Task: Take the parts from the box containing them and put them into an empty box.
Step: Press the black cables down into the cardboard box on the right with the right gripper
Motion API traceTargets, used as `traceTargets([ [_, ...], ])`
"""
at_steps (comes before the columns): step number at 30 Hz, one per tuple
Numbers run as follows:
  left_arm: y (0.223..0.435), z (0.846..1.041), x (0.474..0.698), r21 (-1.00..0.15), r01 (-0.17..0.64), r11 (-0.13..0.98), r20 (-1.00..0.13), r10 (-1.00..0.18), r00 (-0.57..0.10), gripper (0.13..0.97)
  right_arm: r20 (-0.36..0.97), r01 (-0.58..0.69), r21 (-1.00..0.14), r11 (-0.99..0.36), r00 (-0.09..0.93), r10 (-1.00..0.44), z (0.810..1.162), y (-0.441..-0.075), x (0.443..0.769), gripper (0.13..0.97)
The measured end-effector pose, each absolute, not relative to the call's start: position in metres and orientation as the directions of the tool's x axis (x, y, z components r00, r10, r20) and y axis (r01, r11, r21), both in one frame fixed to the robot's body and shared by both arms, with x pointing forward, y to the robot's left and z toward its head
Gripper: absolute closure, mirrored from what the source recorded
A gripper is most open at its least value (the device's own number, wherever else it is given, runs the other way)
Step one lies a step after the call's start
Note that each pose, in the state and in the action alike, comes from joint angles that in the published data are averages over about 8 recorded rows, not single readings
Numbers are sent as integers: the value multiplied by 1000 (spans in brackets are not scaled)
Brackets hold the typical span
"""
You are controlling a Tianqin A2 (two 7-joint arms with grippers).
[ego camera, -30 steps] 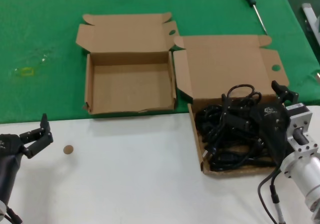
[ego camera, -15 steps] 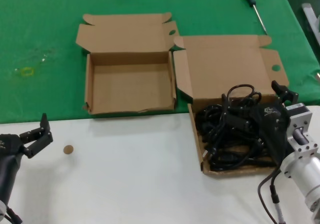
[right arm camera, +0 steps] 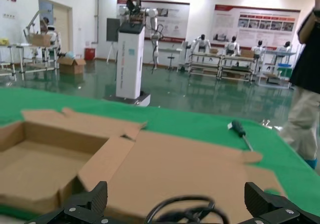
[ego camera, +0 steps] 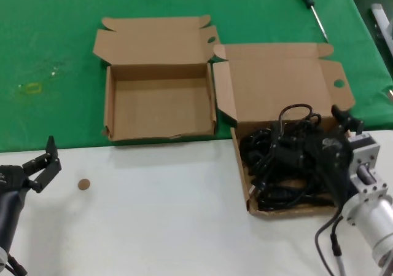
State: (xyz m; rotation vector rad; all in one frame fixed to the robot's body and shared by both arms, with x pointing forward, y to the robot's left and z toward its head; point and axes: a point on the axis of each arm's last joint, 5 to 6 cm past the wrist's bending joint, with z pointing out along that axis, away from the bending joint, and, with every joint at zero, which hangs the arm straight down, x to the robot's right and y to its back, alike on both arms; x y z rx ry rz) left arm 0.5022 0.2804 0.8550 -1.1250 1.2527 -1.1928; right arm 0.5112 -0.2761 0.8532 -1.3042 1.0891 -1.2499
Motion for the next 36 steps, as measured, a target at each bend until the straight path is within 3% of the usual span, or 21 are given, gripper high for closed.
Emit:
traceTargets([
  [6,280,855,502,-997,22,70,-71,-997,-35,348,119,19,-993,-118,68,-991,847,-274,497,130],
  [10,280,855,502,-997,22,70,-71,-997,-35,348,131,20,-991,-130,74,-989,849,-278,487,130],
  [16,280,855,502,-997,22,70,-71,-997,-35,508,188,29,-982,-186,121,-975,858,-293,479,130],
  [21,280,855,502,-997,22,70,-71,-997,-35,635,305,57,-952,-300,231,-924,872,-313,476,130],
  [26,280,855,502,-997,22,70,-71,-997,-35,760,458,117,-886,-449,379,-804,892,-333,476,130],
  [30,280,855,502,-997,22,70,-71,-997,-35,760,586,202,-799,-567,473,-658,912,-350,482,130],
  [36,280,855,502,-997,22,70,-71,-997,-35,855,755,376,-617,-691,531,-385,947,-370,501,130],
])
